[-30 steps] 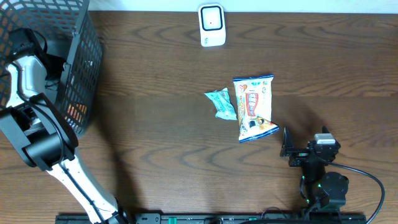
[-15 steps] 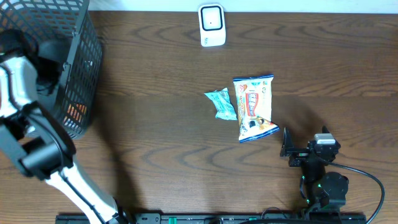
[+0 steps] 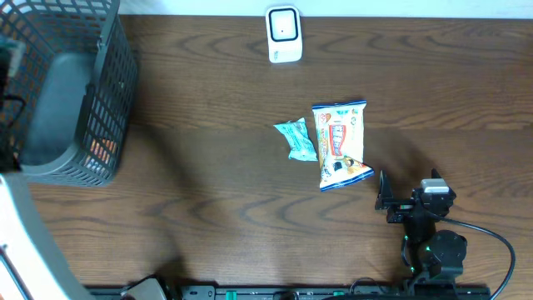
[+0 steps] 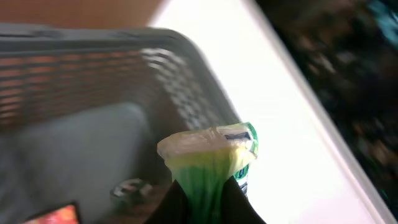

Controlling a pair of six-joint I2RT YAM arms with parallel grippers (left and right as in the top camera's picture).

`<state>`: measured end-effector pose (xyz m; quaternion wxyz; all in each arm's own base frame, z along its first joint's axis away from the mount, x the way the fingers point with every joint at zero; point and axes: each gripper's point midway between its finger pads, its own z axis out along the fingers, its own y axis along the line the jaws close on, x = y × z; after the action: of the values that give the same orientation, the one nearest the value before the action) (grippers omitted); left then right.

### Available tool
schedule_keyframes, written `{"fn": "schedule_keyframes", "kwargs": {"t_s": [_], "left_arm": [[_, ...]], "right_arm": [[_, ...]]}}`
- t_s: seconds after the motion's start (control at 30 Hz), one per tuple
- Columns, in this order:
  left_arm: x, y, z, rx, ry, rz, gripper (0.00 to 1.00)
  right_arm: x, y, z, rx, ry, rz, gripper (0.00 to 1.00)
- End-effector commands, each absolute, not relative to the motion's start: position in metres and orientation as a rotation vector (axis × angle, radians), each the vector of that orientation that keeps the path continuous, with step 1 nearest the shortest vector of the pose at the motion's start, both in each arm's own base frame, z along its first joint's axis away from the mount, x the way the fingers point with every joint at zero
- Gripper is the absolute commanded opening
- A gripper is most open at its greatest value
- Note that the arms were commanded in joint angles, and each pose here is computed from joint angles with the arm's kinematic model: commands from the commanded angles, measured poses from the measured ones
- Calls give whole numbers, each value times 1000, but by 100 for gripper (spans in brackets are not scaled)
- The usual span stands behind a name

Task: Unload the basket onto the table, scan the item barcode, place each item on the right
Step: 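Carry the tissue pack to the scanner and hold it there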

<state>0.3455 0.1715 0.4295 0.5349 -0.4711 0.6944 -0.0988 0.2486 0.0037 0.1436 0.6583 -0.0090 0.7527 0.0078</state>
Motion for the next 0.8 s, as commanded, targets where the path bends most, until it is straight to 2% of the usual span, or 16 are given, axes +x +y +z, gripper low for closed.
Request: {"fn": "schedule_keyframes", "kwargs": {"t_s": [0.0,0.17,0.2,0.4,0.6,0.77], "left_arm": [[367,92,436,-737,1847,-397,7],[383,3,404,-450,2072,-507,7],[385,-29,384,-361,2172,-538,7],[388,-112,305,-188,2493,-613,7],[391,-174,220,-63,2760,-612,7],[393,-192,161,-24,2904,-487,8]], "right_arm": [[248,2,143,-8,1706,22,99],[248,2,143,-7,1706,21,99],[248,2,143,-8,1706,22,99],[248,2,143,-8,1706,22,99],[248,2,143,-7,1706,21,99],[248,2,143,-8,1706,22,99]]}}
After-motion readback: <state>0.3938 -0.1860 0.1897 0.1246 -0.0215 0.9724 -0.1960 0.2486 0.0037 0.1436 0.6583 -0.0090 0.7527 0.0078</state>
